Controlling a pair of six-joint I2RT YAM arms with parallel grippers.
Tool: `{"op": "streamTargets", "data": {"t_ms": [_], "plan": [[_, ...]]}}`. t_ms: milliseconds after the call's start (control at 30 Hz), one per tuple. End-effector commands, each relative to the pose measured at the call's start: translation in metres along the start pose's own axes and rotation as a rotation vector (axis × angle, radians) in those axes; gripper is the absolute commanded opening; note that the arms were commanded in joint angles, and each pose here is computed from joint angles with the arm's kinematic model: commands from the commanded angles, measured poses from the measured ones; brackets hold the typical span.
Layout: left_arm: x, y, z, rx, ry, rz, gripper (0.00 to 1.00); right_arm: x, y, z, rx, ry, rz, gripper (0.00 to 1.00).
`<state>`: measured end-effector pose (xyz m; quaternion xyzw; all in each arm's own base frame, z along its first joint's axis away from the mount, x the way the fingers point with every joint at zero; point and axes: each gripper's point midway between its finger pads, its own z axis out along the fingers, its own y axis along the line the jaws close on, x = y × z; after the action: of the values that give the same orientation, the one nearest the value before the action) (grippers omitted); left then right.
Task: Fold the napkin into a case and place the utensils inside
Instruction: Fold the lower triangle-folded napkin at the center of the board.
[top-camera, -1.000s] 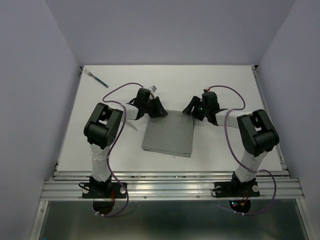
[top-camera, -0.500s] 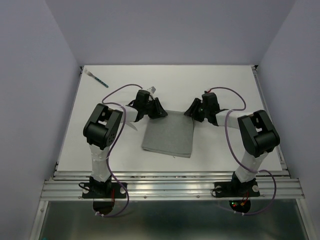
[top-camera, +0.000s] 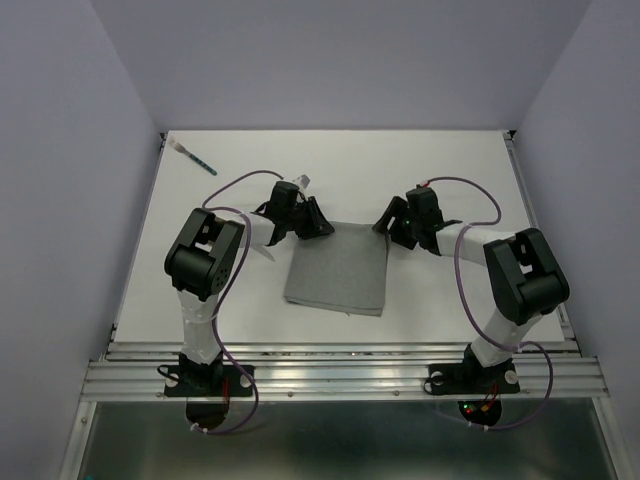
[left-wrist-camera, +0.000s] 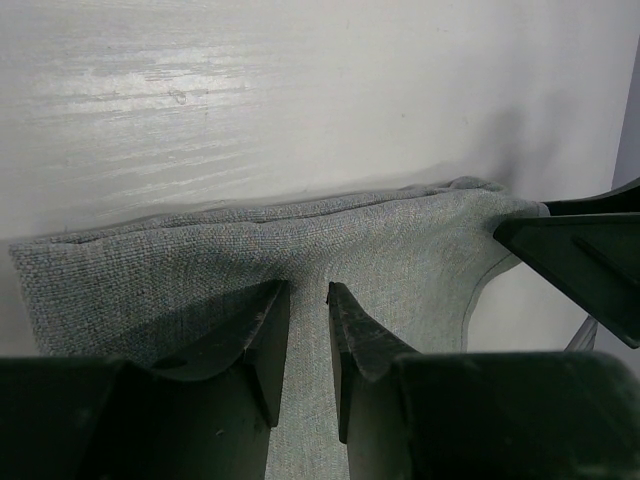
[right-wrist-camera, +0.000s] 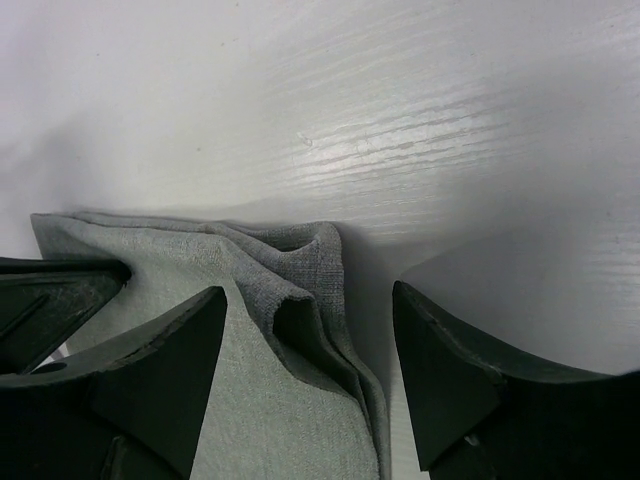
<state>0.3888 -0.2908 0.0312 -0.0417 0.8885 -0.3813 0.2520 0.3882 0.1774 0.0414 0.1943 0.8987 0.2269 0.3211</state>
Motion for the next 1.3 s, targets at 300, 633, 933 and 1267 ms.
{"op": "streamTargets", "data": {"t_ms": [300, 633, 933, 1267], "plan": [[0.005, 0.001, -0.007, -0.017, 0.009, 0.000, 0.34, 0.013, 0.014, 0.019, -0.092, 0.052, 0.064, 0.55], [0.009, 0.004, -0.009, -0.026, 0.008, -0.016, 0.34, 0.003, 0.012, 0.019, 0.007, 0.023, -0.043, 0.29], [0.020, -0.014, -0.006, 0.003, 0.017, -0.033, 0.34, -0.007, 0.012, 0.015, 0.188, -0.004, -0.180, 0.05], [0.028, -0.031, 0.001, 0.028, 0.012, -0.060, 0.34, -0.015, 0.031, 0.009, 0.380, -0.046, -0.348, 0.01]]}}
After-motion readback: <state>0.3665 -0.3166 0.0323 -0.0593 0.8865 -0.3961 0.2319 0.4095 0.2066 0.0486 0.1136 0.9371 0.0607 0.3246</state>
